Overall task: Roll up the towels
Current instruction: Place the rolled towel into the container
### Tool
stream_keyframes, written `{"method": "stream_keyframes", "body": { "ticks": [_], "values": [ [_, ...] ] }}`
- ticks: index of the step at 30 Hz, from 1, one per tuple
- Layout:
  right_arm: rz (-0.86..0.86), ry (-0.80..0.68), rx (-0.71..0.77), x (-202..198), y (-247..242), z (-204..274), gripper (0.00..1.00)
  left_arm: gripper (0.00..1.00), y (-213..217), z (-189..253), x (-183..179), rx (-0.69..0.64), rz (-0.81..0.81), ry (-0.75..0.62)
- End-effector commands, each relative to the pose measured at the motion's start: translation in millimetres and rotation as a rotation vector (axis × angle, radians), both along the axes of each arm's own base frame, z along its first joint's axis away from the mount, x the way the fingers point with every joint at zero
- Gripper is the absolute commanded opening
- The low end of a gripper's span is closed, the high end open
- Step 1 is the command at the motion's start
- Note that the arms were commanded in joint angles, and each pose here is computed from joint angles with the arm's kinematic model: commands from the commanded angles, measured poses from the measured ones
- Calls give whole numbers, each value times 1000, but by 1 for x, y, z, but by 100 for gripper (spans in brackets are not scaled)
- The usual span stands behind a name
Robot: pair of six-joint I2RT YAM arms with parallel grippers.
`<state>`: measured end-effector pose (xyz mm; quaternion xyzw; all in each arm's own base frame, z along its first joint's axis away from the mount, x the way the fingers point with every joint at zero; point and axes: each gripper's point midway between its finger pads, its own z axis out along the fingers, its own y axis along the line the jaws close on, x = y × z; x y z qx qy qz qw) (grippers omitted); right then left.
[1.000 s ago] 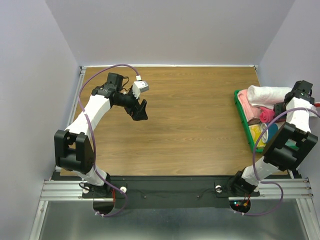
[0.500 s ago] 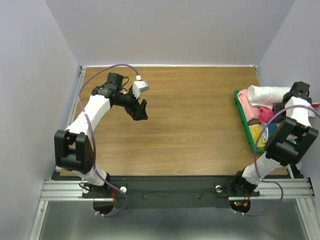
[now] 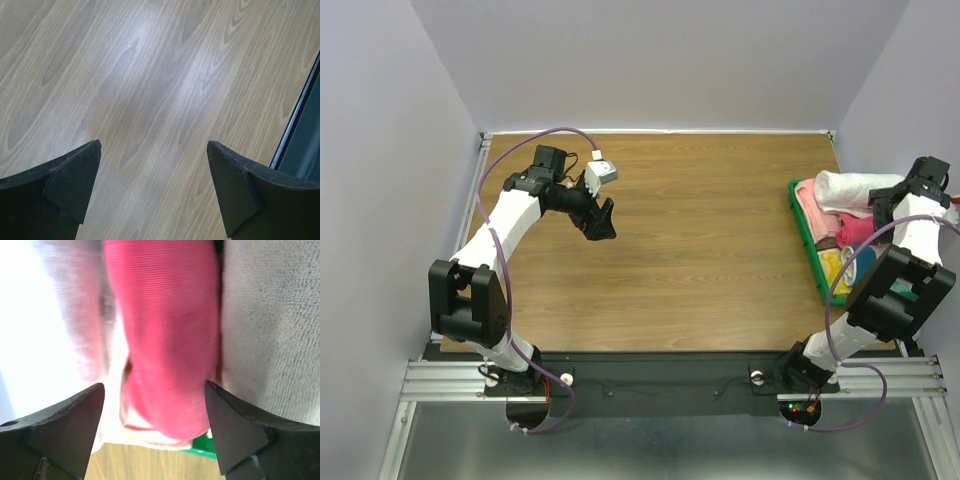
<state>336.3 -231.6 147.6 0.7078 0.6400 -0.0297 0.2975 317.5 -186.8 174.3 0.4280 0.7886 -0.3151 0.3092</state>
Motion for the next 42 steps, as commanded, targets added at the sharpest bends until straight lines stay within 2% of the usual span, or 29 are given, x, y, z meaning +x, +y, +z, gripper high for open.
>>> {"method": "stream_keyframes", "body": {
  "ticks": [1, 5, 8, 10, 17, 22, 23, 25, 27, 31, 33, 36, 38, 42],
  "values": [
    [29, -148, -106, 14, -11, 62, 86, 99, -4, 16, -6, -31, -12, -45],
    [79, -209, -90, 21, -1, 79, 91, 99, -4, 17, -6, -35, -10, -47],
    [138, -268, -67, 27, 13, 95, 100, 99, -5, 21, -6, -45, -11, -56],
    [210, -319, -56, 33, 29, 110, 100, 99, -6, 25, -5, -50, -3, -60],
    [547, -452, -154, 65, 107, 162, 100, 99, -8, 39, 2, -87, 35, -76],
    [827, -464, -234, 90, 181, 170, 100, 99, -1, 48, 15, -107, 142, -44],
    [912, -456, -235, 95, 211, 164, 100, 99, 4, 51, 18, -107, 159, -47],
    [1042, -417, -288, 102, 236, 150, 100, 99, 11, 54, 22, -99, 197, -58],
    [1249, -370, -331, 103, 284, 130, 100, 99, 24, 61, 28, -88, 243, -88],
    [1595, -213, -421, 80, 365, 69, 100, 99, 49, 62, 39, -72, 363, -125],
    [1718, -146, -476, 68, 382, 45, 100, 99, 63, 49, 37, -25, 408, -138],
    [1941, -132, -418, 36, 414, 6, 100, 99, 79, 15, 27, 71, 442, -141],
    [1993, -97, -357, 17, 421, -19, 100, 99, 89, -11, 18, 125, 456, -137],
    [2119, -41, -335, -10, 428, -51, 100, 99, 113, -46, 8, 260, 485, -156]
  ]
}}
